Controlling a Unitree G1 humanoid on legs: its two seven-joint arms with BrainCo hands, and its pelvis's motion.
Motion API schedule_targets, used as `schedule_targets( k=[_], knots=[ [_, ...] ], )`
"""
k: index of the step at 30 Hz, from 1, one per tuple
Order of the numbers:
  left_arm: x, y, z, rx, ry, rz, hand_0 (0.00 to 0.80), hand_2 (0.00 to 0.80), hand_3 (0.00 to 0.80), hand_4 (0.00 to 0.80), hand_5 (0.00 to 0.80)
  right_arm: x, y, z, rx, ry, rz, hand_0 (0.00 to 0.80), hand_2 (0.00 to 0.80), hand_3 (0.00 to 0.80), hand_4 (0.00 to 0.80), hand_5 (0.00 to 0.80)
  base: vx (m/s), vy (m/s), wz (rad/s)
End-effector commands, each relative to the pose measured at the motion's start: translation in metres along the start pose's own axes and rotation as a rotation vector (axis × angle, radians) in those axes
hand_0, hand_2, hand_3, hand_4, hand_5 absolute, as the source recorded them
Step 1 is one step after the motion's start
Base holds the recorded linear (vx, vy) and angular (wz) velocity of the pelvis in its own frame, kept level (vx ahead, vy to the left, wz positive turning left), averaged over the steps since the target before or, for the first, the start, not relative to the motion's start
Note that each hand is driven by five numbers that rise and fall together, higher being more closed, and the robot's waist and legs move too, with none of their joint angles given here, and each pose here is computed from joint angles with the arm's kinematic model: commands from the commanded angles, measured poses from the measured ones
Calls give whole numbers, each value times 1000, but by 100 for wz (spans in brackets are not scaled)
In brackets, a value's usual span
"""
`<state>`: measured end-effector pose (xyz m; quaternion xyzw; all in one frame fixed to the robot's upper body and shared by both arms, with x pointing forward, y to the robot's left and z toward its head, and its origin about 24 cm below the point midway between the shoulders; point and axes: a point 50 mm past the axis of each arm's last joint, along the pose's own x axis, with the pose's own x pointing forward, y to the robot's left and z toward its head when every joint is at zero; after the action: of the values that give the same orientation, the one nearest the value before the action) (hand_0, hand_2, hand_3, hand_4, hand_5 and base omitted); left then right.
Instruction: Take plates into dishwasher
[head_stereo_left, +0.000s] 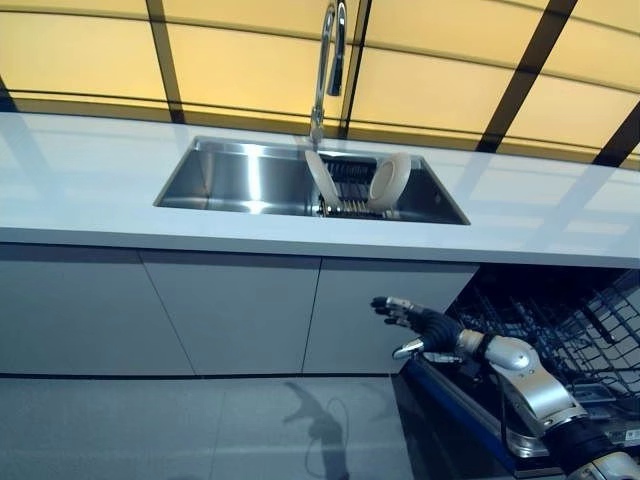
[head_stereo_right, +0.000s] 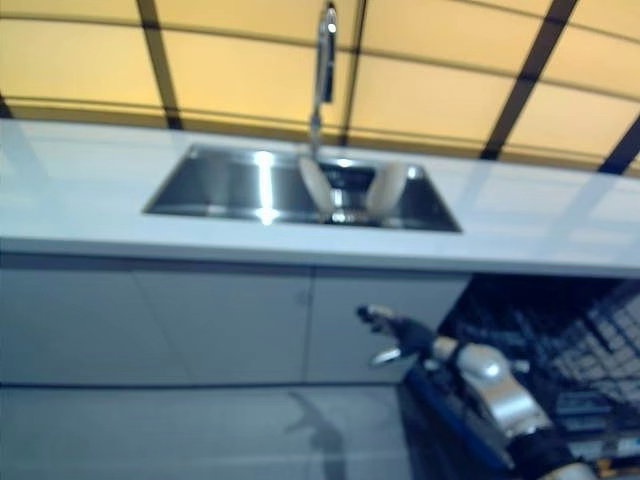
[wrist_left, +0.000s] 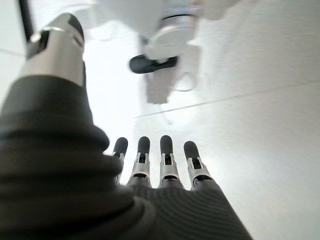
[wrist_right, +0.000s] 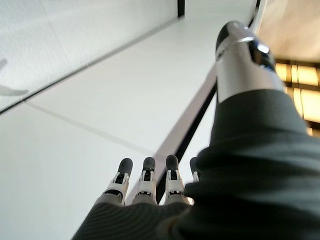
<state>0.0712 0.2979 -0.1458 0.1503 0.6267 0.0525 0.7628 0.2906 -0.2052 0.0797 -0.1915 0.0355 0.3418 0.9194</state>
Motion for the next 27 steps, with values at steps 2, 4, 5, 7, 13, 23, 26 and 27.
schedule_targets(
  k=[2, 4, 5, 7, 13, 23, 26, 27],
  knots=[
    [-1, -2, -17, 59, 53, 14, 0, 0, 0, 0, 0, -13, -27, 25, -31, -142, -146, 0, 0, 0, 0, 0, 249, 46, 30],
    [0, -3, -11, 60, 56, 14, 0, 0, 0, 0, 0, -15, -35, 32, -67, -174, -240, 0, 0, 0, 0, 0, 319, -44, 13],
    [0, -3, -10, 62, 57, 15, 0, 0, 0, 0, 0, -16, -39, 34, -57, -178, -259, 0, 0, 0, 0, 0, 411, -136, 36],
    [0, -5, -8, 70, 66, 16, 0, 0, 0, 0, 0, -21, -45, 34, -42, -184, -332, 0, 0, 0, 0, 0, 391, -153, 53],
    [0, -14, -17, 50, 99, 4, 0, 0, 0, 0, 0, -34, -53, 31, -54, -169, -446, 0, 0, 0, 0, 0, 365, -67, 54],
    [-2, -29, -38, 47, 113, -52, 0, 0, 0, 0, 0, -47, -64, 17, -74, -94, -699, 0, 0, 0, 0, 0, 181, -70, 23],
    [-1, -27, -31, 56, 102, -42, 0, 0, 0, 0, 0, -46, -65, 16, -59, -78, -732, 0, 0, 0, 0, 0, 140, -51, -9],
    [0, -26, -29, 55, 102, -39, 0, 0, 0, 0, 0, -45, -65, 15, -58, -70, -733, 0, 0, 0, 0, 0, 90, -41, -3]
  ],
)
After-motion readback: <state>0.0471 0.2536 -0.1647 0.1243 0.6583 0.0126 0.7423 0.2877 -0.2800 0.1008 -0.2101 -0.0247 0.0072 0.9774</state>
